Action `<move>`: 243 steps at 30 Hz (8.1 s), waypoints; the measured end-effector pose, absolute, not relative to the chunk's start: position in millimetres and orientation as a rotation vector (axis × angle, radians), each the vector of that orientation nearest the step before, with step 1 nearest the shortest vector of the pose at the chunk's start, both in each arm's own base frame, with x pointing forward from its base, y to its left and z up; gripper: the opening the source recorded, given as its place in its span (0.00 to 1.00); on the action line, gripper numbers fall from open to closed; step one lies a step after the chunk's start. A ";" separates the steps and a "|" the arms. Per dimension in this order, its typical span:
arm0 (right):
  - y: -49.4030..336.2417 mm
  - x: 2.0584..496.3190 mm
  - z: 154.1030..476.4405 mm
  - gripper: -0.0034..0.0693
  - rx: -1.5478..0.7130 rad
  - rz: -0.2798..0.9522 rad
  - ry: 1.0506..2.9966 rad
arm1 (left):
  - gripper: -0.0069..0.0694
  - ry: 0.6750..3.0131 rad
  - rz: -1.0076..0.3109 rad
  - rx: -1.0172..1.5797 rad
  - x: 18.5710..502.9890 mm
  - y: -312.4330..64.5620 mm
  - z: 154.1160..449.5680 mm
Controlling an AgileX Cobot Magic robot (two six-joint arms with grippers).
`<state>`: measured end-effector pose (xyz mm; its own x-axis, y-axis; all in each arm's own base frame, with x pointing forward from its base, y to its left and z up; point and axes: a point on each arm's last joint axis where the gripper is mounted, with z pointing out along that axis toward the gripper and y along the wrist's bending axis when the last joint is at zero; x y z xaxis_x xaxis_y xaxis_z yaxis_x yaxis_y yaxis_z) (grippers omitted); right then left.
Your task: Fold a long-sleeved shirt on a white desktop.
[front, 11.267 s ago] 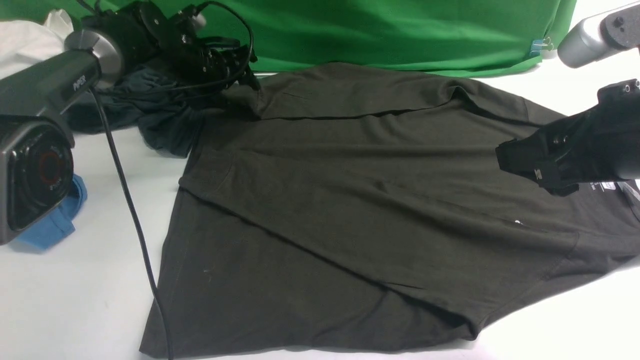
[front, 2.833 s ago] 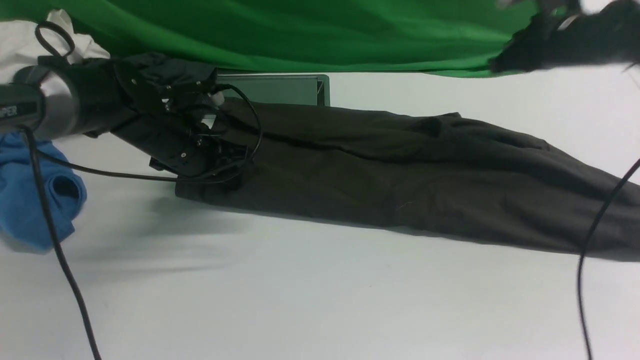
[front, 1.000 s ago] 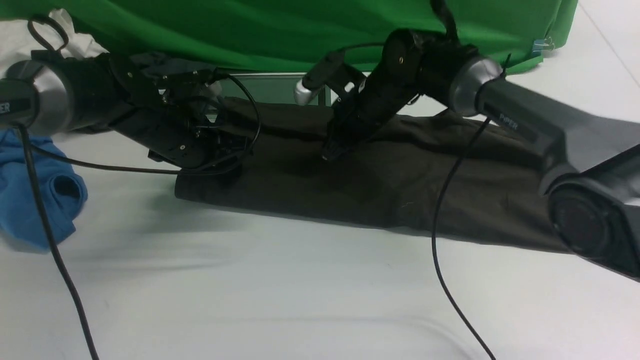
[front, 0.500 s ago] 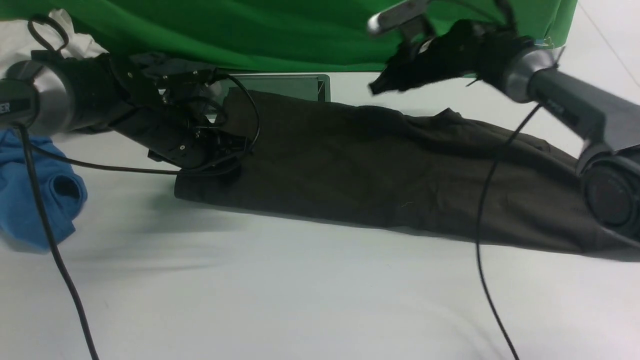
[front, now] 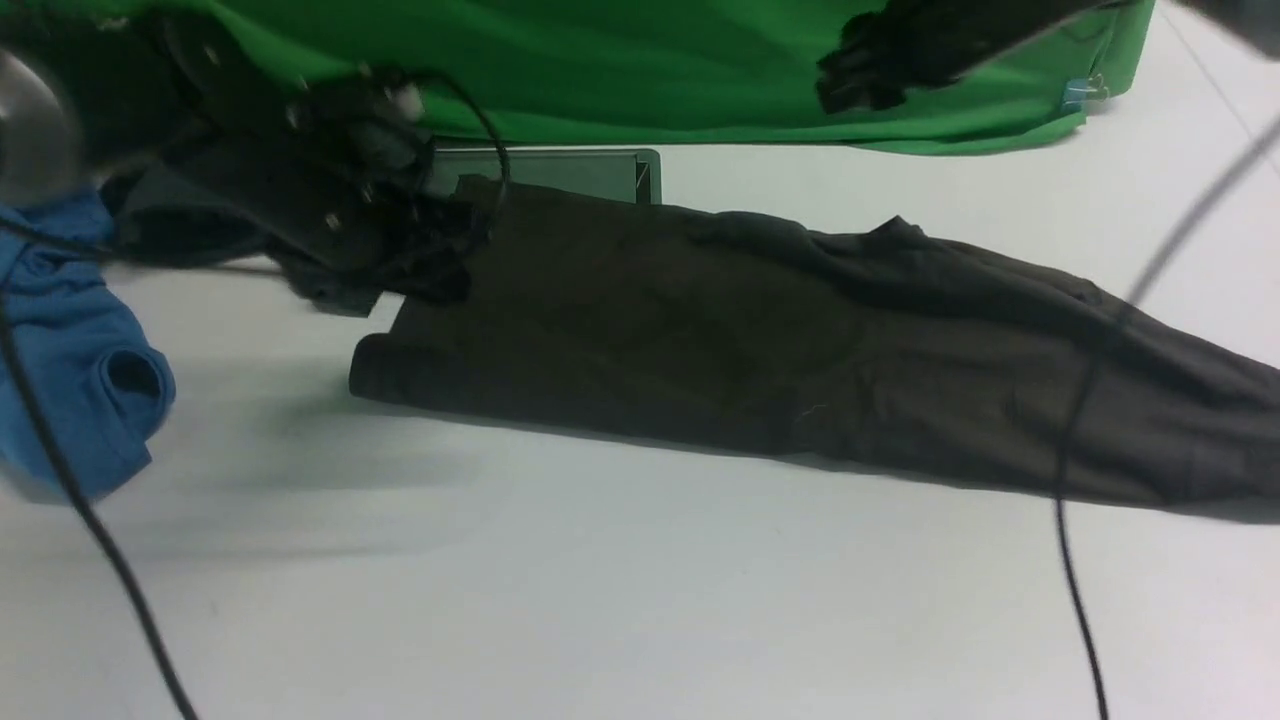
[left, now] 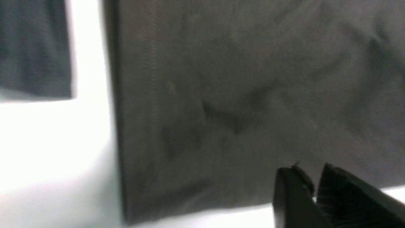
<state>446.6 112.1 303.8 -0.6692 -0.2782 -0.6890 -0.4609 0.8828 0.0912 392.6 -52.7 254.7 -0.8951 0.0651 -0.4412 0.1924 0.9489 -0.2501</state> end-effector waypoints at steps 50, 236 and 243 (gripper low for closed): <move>50.0 315.2 287.1 0.84 -0.095 0.310 2.565 | 0.17 2.895 -0.559 -0.335 371.3 7.6 157.0; 123.3 394.1 174.9 0.20 -0.437 0.318 2.691 | 0.12 2.744 -0.533 0.030 281.0 -62.4 203.0; 132.6 410.0 235.2 0.22 -0.566 0.361 2.633 | 0.21 2.493 -0.451 0.185 276.2 -58.9 287.2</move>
